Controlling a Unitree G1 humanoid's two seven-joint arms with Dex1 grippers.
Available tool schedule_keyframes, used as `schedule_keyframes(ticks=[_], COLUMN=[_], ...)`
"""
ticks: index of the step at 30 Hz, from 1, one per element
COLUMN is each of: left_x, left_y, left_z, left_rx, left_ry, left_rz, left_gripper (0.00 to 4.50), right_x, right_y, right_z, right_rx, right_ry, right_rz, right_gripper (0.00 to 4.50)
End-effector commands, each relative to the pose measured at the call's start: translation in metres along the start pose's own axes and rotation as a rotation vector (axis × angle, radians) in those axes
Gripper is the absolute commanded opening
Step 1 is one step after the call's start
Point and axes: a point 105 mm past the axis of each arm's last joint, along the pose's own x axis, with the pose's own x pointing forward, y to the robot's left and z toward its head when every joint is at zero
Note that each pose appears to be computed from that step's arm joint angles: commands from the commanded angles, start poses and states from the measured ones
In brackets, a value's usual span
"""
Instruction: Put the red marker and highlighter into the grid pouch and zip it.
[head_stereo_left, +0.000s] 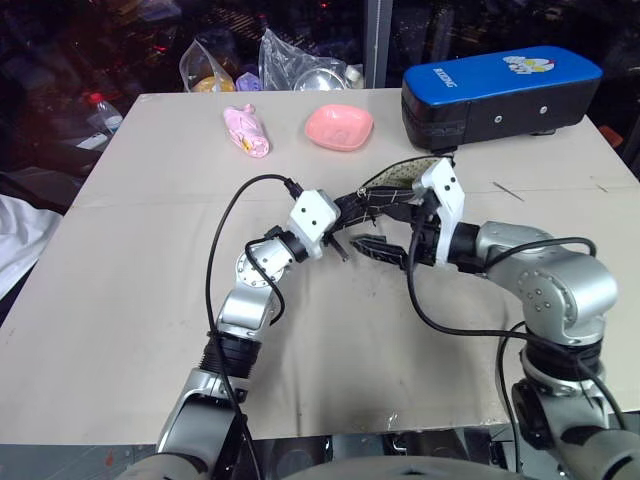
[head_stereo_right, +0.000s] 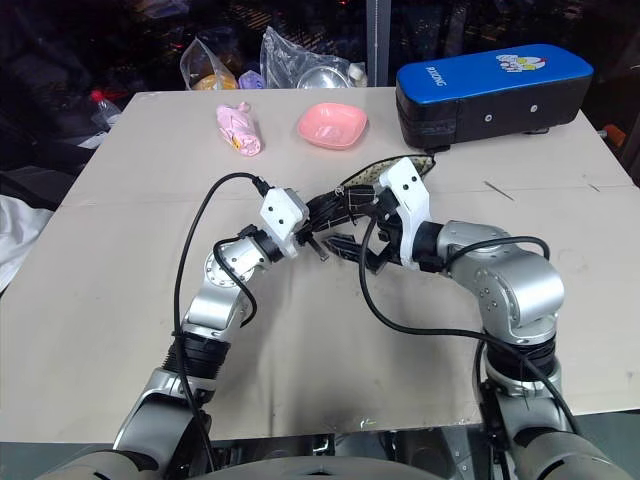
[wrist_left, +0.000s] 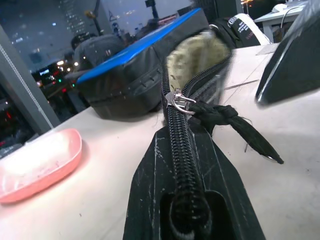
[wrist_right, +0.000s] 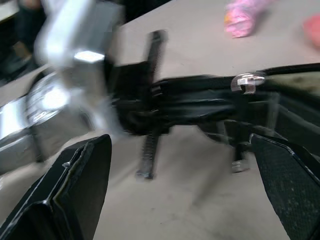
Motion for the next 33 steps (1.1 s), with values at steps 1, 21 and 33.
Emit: schedule_keyframes(ticks=[1, 21, 33], left_x=[0.001, -0.003, -0.004], left_y=[0.007, 0.005, 0.002], left_z=[0.020, 0.016, 0.015], left_rx=[0.031, 0.048, 0.049], left_ry=[-0.061, -0.039, -0.035], left_rz=[0.009, -0.010, -0.010], left_gripper=[0.00, 0.00, 0.00], right_x=[0.003, 0.024, 0.028], right_y=[-0.006, -0.010, -0.004], right_z=[0.004, 0.008, 0.004], right_rx=[0.008, 0.142, 0.178], right_ry=[-0.062, -0.159, -0.143], right_rz=[-0.093, -0.168, -0.145], right_gripper=[4.47, 4.47, 1.72])
